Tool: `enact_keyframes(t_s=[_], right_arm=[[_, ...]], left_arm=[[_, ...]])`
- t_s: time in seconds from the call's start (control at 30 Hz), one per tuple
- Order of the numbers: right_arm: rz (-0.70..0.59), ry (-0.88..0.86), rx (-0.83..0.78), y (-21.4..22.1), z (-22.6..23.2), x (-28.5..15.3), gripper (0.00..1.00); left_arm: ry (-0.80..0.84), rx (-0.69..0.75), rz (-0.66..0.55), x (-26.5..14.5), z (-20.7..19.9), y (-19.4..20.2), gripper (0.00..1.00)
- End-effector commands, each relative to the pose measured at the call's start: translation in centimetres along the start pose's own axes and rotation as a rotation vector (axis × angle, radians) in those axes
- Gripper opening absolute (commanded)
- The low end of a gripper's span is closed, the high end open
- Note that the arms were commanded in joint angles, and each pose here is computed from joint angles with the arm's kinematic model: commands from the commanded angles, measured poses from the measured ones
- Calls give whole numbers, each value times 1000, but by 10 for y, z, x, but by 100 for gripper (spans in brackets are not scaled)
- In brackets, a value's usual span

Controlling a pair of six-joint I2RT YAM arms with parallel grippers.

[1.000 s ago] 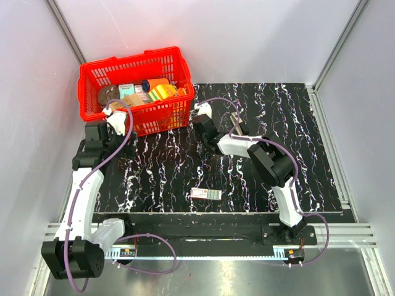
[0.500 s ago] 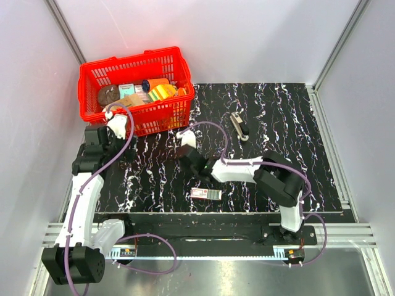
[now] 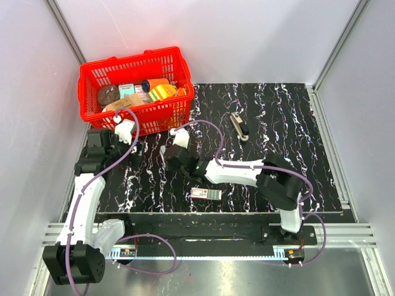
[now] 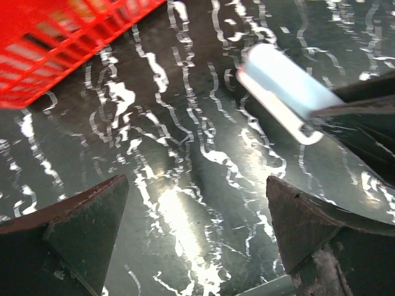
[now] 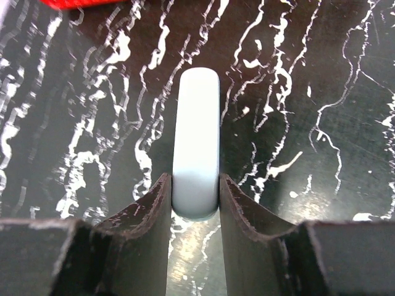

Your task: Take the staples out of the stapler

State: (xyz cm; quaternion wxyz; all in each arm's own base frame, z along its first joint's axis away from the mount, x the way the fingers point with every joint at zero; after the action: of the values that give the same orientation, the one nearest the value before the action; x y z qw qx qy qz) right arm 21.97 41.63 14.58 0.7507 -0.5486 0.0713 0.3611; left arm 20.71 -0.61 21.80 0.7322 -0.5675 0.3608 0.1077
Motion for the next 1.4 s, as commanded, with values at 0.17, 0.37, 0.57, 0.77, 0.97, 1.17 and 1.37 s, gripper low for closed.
enact_keyframes(t_s=[0.17, 0.37, 0.57, 0.77, 0.97, 1.17, 1.37], right_arm=[[-194, -228, 472, -73, 31, -27, 1], [-200, -293, 561, -86, 35, -36, 0], [-166, -346, 608, -83, 38, -39, 0], [-153, -360, 631, -78, 33, -44, 0], [-145, -396, 637, -79, 35, -47, 0], [-146, -417, 638, -81, 38, -48, 0], [-136, -439, 633, -81, 41, -48, 0]], left_arm=[[306, -5, -120, 17, -26, -10, 99], [389, -10, -166, 27, -34, -9, 99], [433, -13, -178, 38, -39, -13, 99], [453, -12, -173, 51, -36, -12, 91], [469, 13, -156, 58, -36, -6, 76], [513, 31, -163, 55, -45, -5, 71], [530, 49, -146, 57, -46, -5, 42]])
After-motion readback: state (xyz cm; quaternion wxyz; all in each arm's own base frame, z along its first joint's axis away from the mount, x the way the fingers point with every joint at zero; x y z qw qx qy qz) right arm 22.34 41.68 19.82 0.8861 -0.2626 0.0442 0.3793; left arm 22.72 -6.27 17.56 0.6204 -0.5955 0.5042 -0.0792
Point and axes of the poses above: each gripper's point midway between its finger pads, its own x axis out along the fingers, its own z axis along the line the jaws close on, y = z × x, the point moved 8 cm from there along -x, back along the fingers, and after that the axes turned 6 degrees about x, right-handed, at the moved point
